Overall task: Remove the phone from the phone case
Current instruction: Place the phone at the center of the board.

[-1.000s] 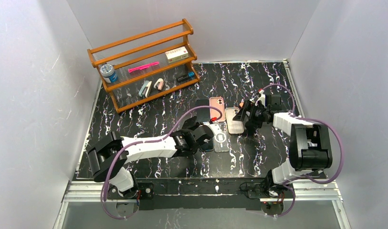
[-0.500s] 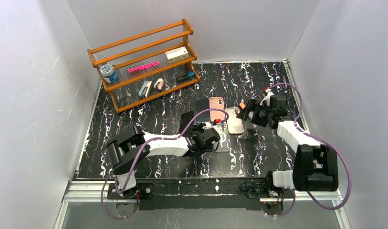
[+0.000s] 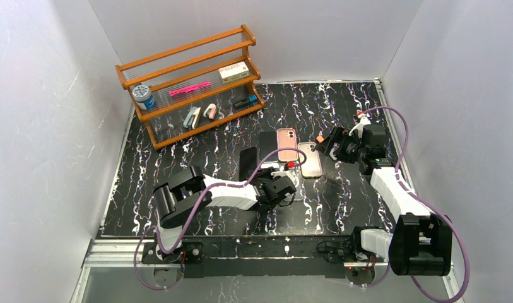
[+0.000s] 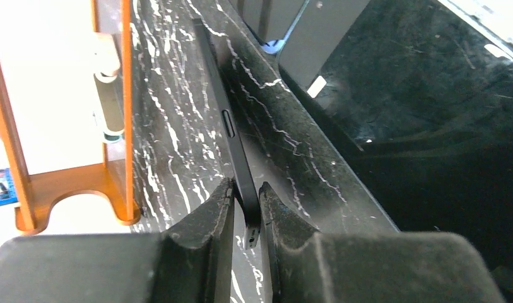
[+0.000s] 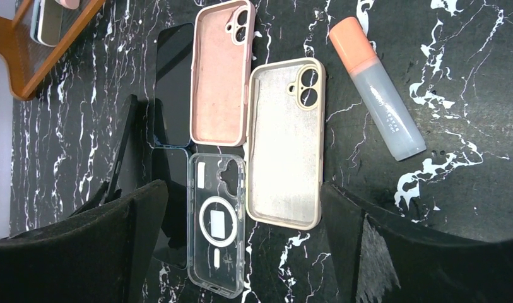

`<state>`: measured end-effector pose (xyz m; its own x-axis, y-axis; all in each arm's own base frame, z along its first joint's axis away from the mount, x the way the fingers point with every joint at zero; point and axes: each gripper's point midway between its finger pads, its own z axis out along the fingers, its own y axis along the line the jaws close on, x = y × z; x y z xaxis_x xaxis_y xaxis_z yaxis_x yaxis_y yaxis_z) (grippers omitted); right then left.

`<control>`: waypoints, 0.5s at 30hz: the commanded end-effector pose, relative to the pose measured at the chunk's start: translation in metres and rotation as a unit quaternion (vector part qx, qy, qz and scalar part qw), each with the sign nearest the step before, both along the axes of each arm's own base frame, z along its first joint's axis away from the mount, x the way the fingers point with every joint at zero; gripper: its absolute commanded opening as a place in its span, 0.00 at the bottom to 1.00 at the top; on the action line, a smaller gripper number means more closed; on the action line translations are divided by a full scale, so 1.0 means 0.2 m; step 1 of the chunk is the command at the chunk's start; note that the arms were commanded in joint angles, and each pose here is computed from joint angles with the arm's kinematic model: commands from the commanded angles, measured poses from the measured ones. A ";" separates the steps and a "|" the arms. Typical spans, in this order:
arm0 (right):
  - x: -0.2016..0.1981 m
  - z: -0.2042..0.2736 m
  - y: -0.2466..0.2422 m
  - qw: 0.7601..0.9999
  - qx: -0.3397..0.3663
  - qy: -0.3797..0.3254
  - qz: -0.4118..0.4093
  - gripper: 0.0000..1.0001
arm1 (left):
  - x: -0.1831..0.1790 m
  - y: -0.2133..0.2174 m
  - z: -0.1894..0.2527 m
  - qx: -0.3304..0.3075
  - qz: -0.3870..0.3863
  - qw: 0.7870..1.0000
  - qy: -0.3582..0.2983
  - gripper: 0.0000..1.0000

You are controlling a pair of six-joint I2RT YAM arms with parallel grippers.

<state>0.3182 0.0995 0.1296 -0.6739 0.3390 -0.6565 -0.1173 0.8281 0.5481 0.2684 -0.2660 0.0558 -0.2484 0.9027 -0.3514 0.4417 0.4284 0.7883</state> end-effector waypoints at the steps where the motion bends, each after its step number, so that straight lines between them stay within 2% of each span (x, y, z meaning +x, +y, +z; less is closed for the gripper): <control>1: -0.01 0.05 0.02 1.000 0.010 -0.015 0.007 0.99 | -0.10 -0.03 -0.19 -0.034 -0.005 0.996 0.083 0.16; 11: -0.04 0.18 0.04 0.999 0.020 -0.039 0.016 0.99 | -0.11 -0.06 -0.13 -0.077 -0.001 0.994 0.084 0.29; 15: -0.05 0.22 0.05 0.998 0.022 -0.046 0.024 0.99 | -0.11 -0.08 -0.05 -0.105 -0.001 0.991 0.079 0.40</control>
<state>0.3072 0.1045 0.1509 -0.6521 0.3401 -0.6776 -0.1622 0.8105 0.5629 0.2535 -0.2722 0.0327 -0.2946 0.8698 -0.3957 0.5338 0.4933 0.6869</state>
